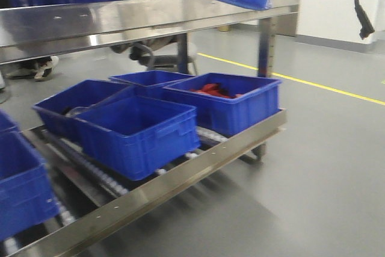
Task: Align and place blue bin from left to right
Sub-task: 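Turn and drive the base toward another conveyor rack holding the bin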
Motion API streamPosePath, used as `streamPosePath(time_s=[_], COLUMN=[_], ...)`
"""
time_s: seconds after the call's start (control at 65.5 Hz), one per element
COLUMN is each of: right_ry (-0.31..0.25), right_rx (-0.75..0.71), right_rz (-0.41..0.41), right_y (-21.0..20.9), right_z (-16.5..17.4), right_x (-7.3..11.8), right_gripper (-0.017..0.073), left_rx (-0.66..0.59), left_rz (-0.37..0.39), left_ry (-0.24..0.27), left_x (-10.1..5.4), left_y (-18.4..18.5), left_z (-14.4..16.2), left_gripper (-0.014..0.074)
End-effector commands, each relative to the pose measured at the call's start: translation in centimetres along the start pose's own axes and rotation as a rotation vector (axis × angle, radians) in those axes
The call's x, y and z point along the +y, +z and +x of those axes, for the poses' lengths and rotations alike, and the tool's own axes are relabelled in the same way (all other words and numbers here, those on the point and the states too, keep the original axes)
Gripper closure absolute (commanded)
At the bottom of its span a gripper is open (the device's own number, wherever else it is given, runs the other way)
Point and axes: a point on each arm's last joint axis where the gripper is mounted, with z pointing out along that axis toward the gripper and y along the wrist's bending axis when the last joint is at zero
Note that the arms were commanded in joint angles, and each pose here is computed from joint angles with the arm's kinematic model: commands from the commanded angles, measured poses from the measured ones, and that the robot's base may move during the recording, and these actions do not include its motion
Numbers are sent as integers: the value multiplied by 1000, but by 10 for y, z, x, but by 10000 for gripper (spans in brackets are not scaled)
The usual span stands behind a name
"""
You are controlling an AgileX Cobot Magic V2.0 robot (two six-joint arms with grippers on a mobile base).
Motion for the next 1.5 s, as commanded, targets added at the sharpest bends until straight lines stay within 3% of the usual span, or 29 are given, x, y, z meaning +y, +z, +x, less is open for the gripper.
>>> streamPosePath(time_s=[0.0,1.482], right_ry=[-8,-8], right_rx=[-109,-109], right_rz=[-127,-127], right_y=[-15,-15], right_z=[-9,-9], right_x=[19,19], right_gripper=[627,627], left_rx=[-137,-137], left_rz=[97,97], left_ry=[-38,-38], left_x=[-18,-18], left_y=[-13,-13], left_z=[-16,-16], left_gripper=[705,705])
